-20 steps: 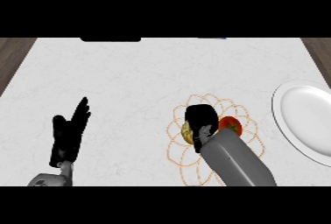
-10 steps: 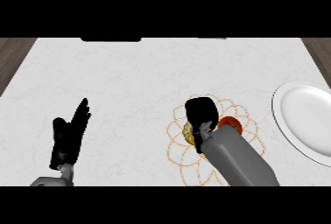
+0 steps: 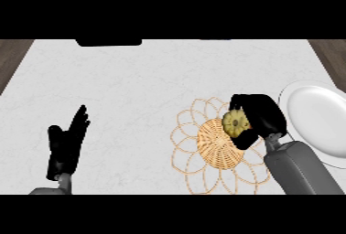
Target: Pick the squash from the placemat and place it in the plate
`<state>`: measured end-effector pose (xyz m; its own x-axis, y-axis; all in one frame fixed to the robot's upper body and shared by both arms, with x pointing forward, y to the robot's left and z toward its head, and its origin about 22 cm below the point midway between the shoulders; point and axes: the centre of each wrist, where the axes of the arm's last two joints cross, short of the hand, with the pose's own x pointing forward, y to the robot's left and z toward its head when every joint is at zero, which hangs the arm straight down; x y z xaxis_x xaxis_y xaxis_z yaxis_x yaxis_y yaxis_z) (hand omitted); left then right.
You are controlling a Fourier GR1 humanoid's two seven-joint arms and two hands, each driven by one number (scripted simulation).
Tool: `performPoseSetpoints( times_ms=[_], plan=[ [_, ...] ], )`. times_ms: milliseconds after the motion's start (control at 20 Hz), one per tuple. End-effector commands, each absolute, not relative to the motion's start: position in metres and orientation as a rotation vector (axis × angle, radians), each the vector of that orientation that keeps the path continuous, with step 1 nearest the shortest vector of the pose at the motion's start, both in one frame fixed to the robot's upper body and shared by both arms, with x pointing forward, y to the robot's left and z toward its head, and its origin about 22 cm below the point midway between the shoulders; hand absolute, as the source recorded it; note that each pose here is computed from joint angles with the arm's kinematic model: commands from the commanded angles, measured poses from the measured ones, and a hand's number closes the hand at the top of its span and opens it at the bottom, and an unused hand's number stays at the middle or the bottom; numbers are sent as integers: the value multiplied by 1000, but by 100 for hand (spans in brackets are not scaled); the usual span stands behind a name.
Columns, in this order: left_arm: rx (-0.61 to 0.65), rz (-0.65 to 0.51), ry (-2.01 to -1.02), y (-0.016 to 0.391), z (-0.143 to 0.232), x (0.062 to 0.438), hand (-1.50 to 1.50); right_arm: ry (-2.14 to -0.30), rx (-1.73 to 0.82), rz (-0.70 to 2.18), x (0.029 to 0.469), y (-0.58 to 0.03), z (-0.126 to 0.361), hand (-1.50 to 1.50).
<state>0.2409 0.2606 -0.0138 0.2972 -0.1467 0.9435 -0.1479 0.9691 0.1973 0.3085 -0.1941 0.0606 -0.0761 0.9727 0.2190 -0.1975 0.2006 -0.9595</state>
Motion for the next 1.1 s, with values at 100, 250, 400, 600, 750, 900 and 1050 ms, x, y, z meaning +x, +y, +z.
performPoseSetpoints(
  times_ms=[100,250,400,600,750,900,1050],
  plan=[
    [269,6,-1274,254,-22,236,0,-1496,-929,986,272,-266,79,150],
    [272,-2,-1279,265,-8,244,0,-1597,-1065,809,266,-283,112,150],
    [268,-6,-1274,263,-6,244,0,-1602,-1151,700,250,-296,137,150],
    [256,-18,-1294,254,-20,254,0,-1514,-1204,599,252,-339,121,150],
    [254,-16,-1287,249,12,260,0,-1491,-1210,533,258,-352,141,150],
    [251,-34,-1294,267,-10,243,0,-1443,-1193,503,287,-364,130,150],
    [230,-27,-1284,247,2,242,0,-1379,-1194,518,293,-386,125,150]
  ],
)
